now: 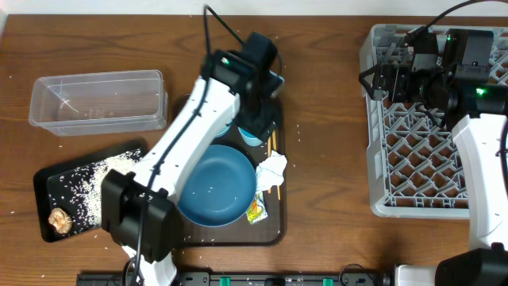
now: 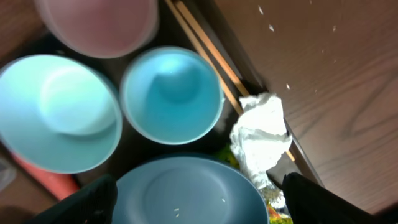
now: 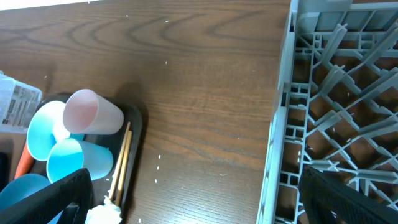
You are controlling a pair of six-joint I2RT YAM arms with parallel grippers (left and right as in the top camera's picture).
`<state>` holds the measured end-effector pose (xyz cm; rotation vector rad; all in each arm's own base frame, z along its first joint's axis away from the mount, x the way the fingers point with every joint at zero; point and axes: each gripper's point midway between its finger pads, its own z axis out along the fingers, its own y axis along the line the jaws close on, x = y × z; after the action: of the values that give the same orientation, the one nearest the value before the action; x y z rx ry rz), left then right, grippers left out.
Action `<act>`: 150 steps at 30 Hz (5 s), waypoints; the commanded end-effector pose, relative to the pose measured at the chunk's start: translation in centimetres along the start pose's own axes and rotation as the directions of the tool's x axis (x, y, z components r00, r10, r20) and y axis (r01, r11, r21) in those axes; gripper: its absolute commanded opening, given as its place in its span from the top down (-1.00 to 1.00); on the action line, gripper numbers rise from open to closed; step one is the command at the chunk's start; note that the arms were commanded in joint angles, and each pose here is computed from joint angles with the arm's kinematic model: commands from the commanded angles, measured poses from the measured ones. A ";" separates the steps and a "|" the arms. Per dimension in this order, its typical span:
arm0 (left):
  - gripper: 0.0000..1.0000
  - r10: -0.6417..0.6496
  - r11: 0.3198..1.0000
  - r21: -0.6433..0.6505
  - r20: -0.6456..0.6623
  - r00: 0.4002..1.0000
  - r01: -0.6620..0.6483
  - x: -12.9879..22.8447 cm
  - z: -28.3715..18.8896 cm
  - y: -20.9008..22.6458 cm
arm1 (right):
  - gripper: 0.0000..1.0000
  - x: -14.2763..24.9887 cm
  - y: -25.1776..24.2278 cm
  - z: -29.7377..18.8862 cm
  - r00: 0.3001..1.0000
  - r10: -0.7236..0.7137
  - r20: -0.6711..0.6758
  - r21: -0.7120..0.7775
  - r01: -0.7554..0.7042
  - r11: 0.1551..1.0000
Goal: Sort waste into correct bins and load items into the dishwasher rack
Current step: 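Reach the left gripper to the light-blue cup on the tray, then grasp the light-blue cup with the left gripper and lift it, then grasp the cup with the right gripper and release it from the left, then carry the cup with the right gripper over the dish rack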
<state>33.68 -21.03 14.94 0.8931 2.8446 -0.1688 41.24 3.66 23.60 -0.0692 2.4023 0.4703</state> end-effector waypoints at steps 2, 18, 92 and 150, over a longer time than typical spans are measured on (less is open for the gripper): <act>-0.70 0.069 0.997 0.027 -0.031 0.997 -0.068 1.0 2.4 -1.1 | -0.98 -0.7 0.4 -0.3 1.000 -0.007 0.016 -0.002 0.007 1.000; 0.18 0.174 0.985 -0.020 0.091 0.981 -0.173 -0.1 8.9 -1.3 | -0.98 -0.6 0.1 -0.3 1.000 -0.006 0.015 0.013 0.006 1.000; 0.88 -0.266 0.540 0.670 0.710 0.651 -0.510 -3.3 -20.6 -0.6 | -0.78 -1.4 21.9 -0.8 0.923 -0.255 0.288 -0.837 0.372 0.401; 0.48 -0.275 0.571 0.666 0.707 0.652 -0.481 -3.8 -20.0 -0.2 | -0.06 -5.0 16.3 -0.5 0.965 -0.132 0.226 -0.884 0.260 0.389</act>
<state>34.33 -20.20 34.62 0.8027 1.7689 -1.5957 41.23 19.74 32.22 -0.8477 1.6435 1.5574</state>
